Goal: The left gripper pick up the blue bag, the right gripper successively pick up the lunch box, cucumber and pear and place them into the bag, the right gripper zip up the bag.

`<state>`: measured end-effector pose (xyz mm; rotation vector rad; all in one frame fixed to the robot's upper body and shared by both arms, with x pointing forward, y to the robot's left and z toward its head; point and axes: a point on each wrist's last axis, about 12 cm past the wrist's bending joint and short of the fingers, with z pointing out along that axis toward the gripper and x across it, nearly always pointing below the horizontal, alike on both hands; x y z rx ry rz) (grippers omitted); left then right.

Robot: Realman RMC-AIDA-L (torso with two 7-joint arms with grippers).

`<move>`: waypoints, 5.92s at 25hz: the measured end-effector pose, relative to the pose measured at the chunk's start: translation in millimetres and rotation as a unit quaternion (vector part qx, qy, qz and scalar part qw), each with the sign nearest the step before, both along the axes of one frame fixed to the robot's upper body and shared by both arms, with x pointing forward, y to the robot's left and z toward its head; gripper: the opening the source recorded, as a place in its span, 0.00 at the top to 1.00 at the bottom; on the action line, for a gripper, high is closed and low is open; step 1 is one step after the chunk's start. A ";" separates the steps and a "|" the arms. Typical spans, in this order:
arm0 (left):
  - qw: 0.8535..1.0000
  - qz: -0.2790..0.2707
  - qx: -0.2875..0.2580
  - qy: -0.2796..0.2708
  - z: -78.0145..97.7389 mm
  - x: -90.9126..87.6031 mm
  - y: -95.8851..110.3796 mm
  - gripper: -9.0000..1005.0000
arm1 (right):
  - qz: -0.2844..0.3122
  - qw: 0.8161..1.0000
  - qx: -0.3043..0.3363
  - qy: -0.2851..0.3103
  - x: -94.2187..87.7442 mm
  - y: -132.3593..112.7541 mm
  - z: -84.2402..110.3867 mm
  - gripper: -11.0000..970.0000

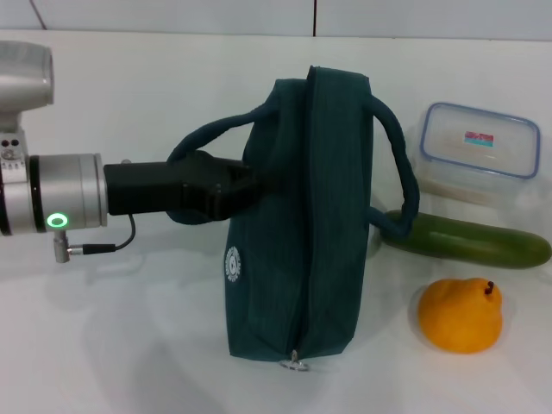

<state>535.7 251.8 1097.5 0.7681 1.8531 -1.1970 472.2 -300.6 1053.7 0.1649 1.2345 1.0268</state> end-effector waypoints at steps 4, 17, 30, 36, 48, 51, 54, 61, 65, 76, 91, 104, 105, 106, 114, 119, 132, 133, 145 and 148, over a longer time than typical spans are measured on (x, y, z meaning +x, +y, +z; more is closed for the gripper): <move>1.000 -0.007 0.010 0.001 -1.1 -0.4 -0.5 0.95 | -0.035 0.997 0.050 0.054 -13.0 -14.1 -12.2 0.11; 1.000 -0.017 0.020 0.005 -2.8 -2.5 -0.3 0.95 | -0.049 0.978 0.081 0.187 -10.9 -15.0 -40.7 0.12; 0.999 -0.023 0.025 -0.001 -3.7 -2.6 -2.3 0.95 | 0.002 0.964 0.094 0.248 10.1 1.4 -45.4 0.12; 0.999 -0.023 0.025 0.000 -4.3 -2.9 -1.9 0.95 | -0.031 0.977 0.094 0.188 -7.2 -11.3 -38.4 0.12; 0.999 -0.027 0.023 -0.001 -2.8 -0.5 -6.3 0.95 | 0.097 0.983 -0.052 0.144 10.6 19.9 -29.0 0.12; 0.999 -0.027 0.023 -0.002 -2.8 -0.3 -6.8 0.95 | 0.122 0.979 -0.072 0.143 16.1 27.4 -28.0 0.12; 0.999 -0.027 0.023 -0.002 -2.8 -0.3 -6.9 0.95 | 0.126 0.979 -0.080 0.138 15.9 27.9 -27.6 0.12; 1.000 -0.016 0.017 0.001 -4.6 0.8 -6.4 0.95 | 0.144 0.974 -0.109 0.136 6.5 19.8 -30.0 0.12; 1.000 -0.023 0.019 0.002 -4.2 2.5 -9.6 0.95 | 0.135 0.973 -0.114 0.146 1.3 15.2 -34.4 0.12; 0.999 -0.025 0.022 -0.002 -4.2 3.0 -9.8 0.95 | 0.110 0.970 -0.128 0.175 6.2 10.5 -41.5 0.13; 0.999 -0.022 0.024 -0.004 -4.2 4.1 -9.3 0.95 | 0.057 0.973 -0.133 0.182 21.5 -3.9 -38.4 0.13; 0.999 -0.024 0.025 -0.005 -4.4 4.3 -10.6 0.95 | 0.016 0.972 -0.010 0.236 6.9 -20.6 -43.9 0.13; 0.999 -0.024 0.025 -0.005 -4.4 4.3 -10.8 0.95 | 0.015 0.970 0.000 0.241 5.5 -20.5 -45.0 0.13; 0.999 -0.025 0.025 -0.005 -4.4 4.3 -11.0 0.95 | 0.014 0.969 0.008 0.246 4.6 -20.3 -45.8 0.13; 0.999 -0.025 0.024 -0.006 -4.9 3.4 -10.6 0.95 | 0.032 0.960 0.078 0.268 12.1 -19.9 -40.9 0.13; 0.999 -0.027 0.023 -0.006 -5.0 2.5 -10.4 0.95 | 0.043 0.953 0.106 0.282 21.8 -16.5 -37.8 0.13; 0.999 -0.027 0.024 -0.006 -5.0 2.4 -9.7 0.95 | 0.049 0.941 0.124 0.311 50.0 -6.3 -32.8 0.13; 0.999 -0.027 0.024 -0.006 -5.0 2.3 -9.6 0.95 | 0.049 0.941 0.125 0.311 51.8 -5.8 -32.1 0.13; 0.999 -0.027 0.025 -0.008 -4.6 3.1 -10.0 0.95 | 0.039 0.940 0.121 0.317 67.9 -3.6 -27.6 0.15; 0.999 -0.027 0.025 -0.008 -4.5 3.1 -10.1 0.95 | 0.034 0.938 0.122 0.322 70.0 -3.9 -27.9 0.16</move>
